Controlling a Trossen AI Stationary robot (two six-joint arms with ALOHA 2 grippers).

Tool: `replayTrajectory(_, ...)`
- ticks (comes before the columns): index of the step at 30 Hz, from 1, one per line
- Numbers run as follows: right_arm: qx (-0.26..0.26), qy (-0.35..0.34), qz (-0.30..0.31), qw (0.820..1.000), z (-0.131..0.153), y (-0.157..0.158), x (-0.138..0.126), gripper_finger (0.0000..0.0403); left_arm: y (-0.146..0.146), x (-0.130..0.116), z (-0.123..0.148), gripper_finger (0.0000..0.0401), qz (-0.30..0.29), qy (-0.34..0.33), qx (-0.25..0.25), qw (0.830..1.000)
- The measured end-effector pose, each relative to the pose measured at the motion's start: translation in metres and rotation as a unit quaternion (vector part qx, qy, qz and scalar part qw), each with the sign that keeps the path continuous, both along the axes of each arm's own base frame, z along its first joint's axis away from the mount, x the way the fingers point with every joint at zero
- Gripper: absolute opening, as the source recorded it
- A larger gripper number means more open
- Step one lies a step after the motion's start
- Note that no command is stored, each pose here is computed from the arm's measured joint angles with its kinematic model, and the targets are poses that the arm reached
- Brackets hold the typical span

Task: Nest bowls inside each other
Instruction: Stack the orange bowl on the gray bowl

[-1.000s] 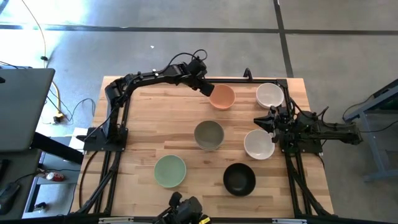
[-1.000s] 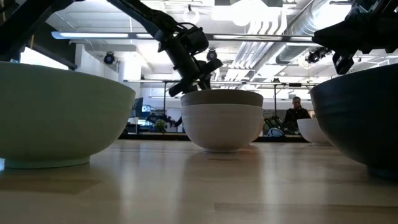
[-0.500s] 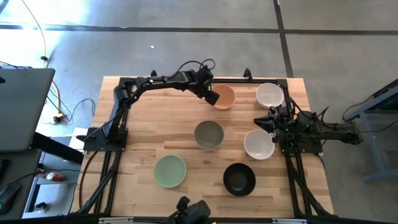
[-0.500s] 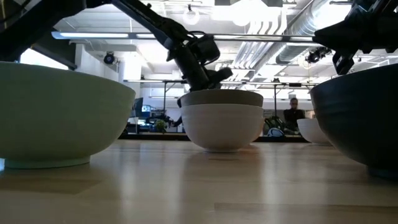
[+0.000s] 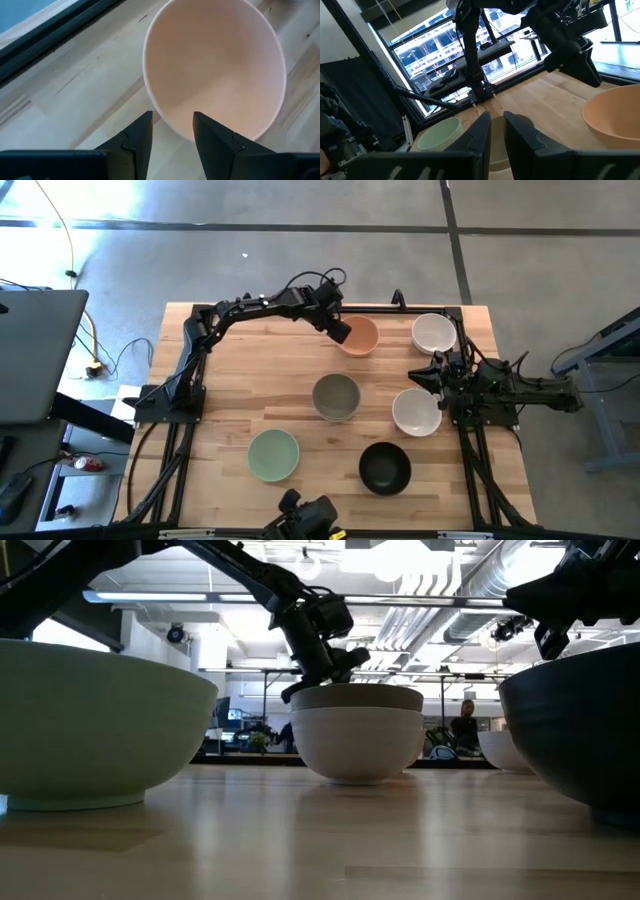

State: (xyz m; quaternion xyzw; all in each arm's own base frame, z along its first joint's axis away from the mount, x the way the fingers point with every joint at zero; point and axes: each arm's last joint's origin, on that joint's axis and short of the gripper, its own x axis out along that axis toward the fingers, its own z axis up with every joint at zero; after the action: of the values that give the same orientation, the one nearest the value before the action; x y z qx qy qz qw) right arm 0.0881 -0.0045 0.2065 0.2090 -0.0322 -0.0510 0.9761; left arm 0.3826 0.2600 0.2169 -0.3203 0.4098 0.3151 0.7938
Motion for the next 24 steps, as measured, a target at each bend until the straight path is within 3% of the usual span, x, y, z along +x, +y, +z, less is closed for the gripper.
replayTrajectory(24,0.003,-0.001,0.002,1.000,0.000,0.000,0.000,0.0044,-0.006,0.008,-0.014,0.0131,-0.008,0.009,-0.017,1.000)
